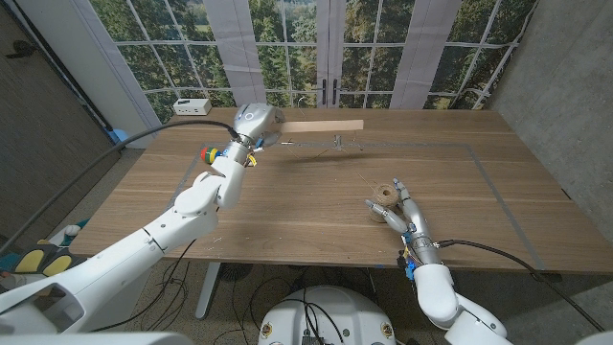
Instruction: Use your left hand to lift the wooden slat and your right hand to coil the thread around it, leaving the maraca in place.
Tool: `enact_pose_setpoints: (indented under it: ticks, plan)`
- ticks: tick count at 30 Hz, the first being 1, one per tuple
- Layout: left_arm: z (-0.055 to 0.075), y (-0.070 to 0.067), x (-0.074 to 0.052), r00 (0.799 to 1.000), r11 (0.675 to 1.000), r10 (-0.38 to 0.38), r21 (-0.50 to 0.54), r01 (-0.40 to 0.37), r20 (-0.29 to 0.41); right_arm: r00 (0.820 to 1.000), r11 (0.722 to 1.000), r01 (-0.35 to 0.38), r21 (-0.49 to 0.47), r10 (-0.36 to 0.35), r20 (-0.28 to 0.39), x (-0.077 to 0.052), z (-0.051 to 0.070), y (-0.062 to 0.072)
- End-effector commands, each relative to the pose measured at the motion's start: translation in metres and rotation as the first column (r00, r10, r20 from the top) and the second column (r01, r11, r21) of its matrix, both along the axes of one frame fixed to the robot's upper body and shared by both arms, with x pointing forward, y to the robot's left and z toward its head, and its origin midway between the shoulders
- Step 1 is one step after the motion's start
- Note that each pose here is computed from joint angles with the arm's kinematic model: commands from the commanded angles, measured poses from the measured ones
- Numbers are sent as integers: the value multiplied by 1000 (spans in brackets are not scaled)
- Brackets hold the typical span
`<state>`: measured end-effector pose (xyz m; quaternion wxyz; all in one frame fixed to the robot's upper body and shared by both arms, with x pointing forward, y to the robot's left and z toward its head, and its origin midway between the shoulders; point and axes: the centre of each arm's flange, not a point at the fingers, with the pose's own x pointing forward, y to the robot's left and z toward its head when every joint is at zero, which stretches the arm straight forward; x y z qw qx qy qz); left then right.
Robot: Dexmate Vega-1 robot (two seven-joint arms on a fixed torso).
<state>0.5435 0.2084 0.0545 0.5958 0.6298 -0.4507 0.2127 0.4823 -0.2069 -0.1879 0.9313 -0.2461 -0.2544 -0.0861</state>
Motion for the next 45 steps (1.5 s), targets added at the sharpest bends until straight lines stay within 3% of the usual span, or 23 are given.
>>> enact_pose_setpoints:
  ticks: [1,7,16,26,34,38,40,41,45]
  plan:
    - [3,2,3,1000,1000,2,7,-2,-4,995,995,94,-13,-94,14,10,2,9]
    - [3,5,6,1000,1000,0,3,0,-4,992,993,112,31,-114,50,18,4,14]
    - [5,9,13,1000,1000,5,-2,-5,-17,982,982,178,68,-181,47,23,9,16]
    - [5,9,22,999,1000,1,-11,-1,-39,986,983,138,121,-148,77,27,21,13]
    - [5,10,27,999,1000,-8,-31,7,-33,980,981,105,163,-130,152,26,45,4]
    - [5,11,28,1000,999,-6,-41,5,-29,971,983,113,144,-140,193,22,66,-3]
    - [5,12,28,1000,999,-6,-44,5,-25,970,982,112,152,-141,198,21,71,-5]
    - [4,12,29,1000,999,-9,-53,8,-22,968,985,106,135,-133,211,20,79,-9]
    - [2,13,29,1000,998,-9,-59,7,-21,966,987,73,144,-106,237,20,94,-16]
